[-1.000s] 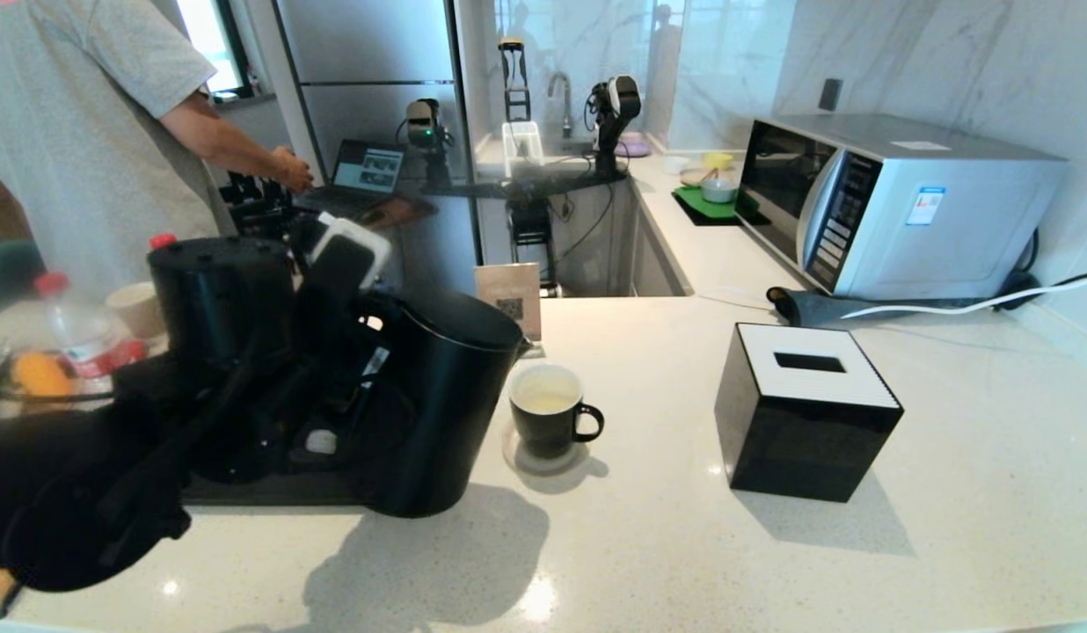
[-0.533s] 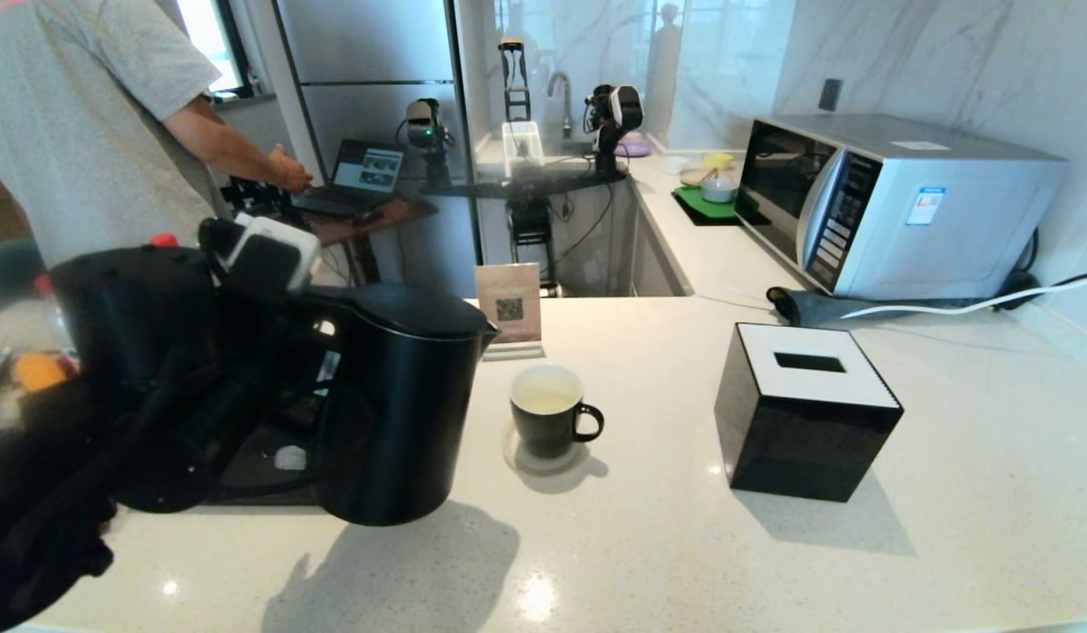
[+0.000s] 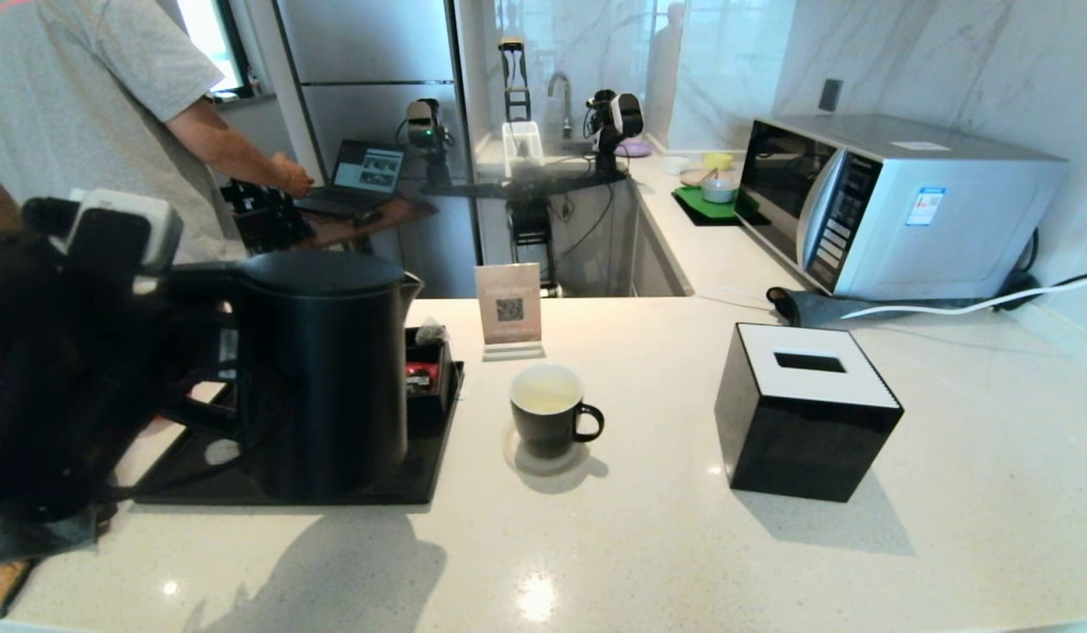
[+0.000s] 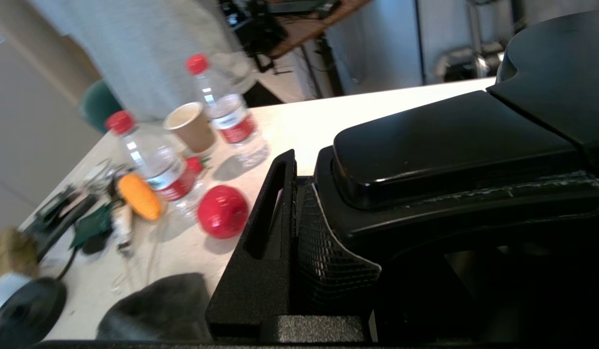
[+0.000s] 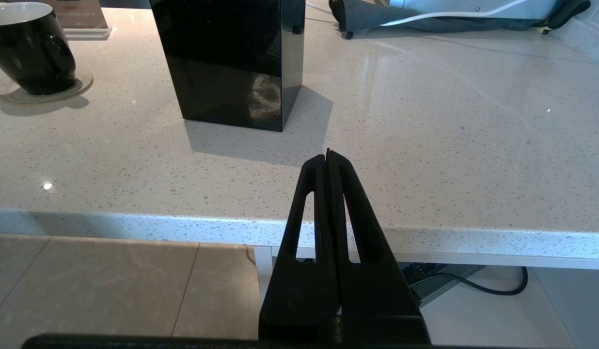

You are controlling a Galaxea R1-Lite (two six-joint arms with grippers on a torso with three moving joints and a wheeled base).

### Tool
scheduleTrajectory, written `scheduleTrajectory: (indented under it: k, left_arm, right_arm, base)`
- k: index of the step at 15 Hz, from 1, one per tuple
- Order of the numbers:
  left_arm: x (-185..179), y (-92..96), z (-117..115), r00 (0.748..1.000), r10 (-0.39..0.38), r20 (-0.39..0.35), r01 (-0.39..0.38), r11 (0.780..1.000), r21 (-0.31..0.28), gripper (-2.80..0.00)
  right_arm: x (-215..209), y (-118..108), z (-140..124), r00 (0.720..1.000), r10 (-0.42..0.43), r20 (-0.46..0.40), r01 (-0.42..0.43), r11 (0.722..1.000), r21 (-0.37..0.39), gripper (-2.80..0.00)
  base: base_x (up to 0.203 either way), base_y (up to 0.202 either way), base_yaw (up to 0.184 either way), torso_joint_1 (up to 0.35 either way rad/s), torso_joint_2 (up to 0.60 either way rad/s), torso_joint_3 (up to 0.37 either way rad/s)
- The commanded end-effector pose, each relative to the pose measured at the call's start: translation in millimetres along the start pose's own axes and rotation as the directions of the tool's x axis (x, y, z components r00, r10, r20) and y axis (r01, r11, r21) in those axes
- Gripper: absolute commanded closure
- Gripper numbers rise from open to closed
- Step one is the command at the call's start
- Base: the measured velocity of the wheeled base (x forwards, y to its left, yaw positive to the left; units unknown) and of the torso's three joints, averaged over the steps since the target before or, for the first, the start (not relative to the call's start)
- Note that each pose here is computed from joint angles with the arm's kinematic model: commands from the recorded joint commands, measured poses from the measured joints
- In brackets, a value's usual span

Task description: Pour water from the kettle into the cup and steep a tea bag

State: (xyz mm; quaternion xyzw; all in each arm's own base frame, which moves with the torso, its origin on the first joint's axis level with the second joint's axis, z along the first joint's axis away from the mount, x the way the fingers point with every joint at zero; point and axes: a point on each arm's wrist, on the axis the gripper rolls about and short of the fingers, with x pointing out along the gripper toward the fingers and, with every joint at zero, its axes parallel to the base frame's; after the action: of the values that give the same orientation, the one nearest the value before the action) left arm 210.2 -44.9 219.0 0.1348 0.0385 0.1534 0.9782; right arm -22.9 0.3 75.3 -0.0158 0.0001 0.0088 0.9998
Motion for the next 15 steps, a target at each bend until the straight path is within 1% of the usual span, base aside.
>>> scheduleTrajectory:
  k: [1, 5, 8, 12, 15]
  left_arm:
    - [-3.5, 22.5, 1.7, 0.997, 0.069, 0.020, -0.068, 0.997, -0.037, 0.00]
    - [-1.5, 55.8, -1.8, 0.987, 0.156, 0.025, -0.153, 0.984, -0.087, 0.00]
    - [3.6, 75.9, -7.4, 0.979, 0.201, 0.014, -0.198, 0.972, -0.123, 0.00]
    - [14.0, 110.0, -20.3, 0.966, 0.258, -0.014, -0.257, 0.959, -0.121, 0.00]
    - [41.0, 127.0, -35.6, 0.953, 0.302, 0.015, -0.297, 0.946, -0.128, 0.00]
  right_arm:
    - [0.1, 0.0, 0.0, 1.000, 0.001, -0.001, -0.001, 1.000, 0.000, 0.00]
    - [0.1, 0.0, 0.0, 1.000, 0.000, -0.001, 0.000, 1.000, 0.000, 0.00]
    - [0.1, 0.0, 0.0, 1.000, 0.001, -0.001, -0.001, 1.000, 0.000, 0.00]
    - [0.1, 0.0, 0.0, 1.000, 0.001, -0.001, -0.001, 1.000, 0.000, 0.00]
    - [0.1, 0.0, 0.0, 1.000, 0.001, -0.001, -0.001, 1.000, 0.000, 0.00]
  base:
    - [0.000, 0.000, 0.000, 0.000, 0.00, 0.000]
    - [0.000, 0.000, 0.000, 0.000, 0.00, 0.000]
    - [0.000, 0.000, 0.000, 0.000, 0.00, 0.000]
    - [0.000, 0.000, 0.000, 0.000, 0.00, 0.000]
    - [0.000, 0.000, 0.000, 0.000, 0.00, 0.000]
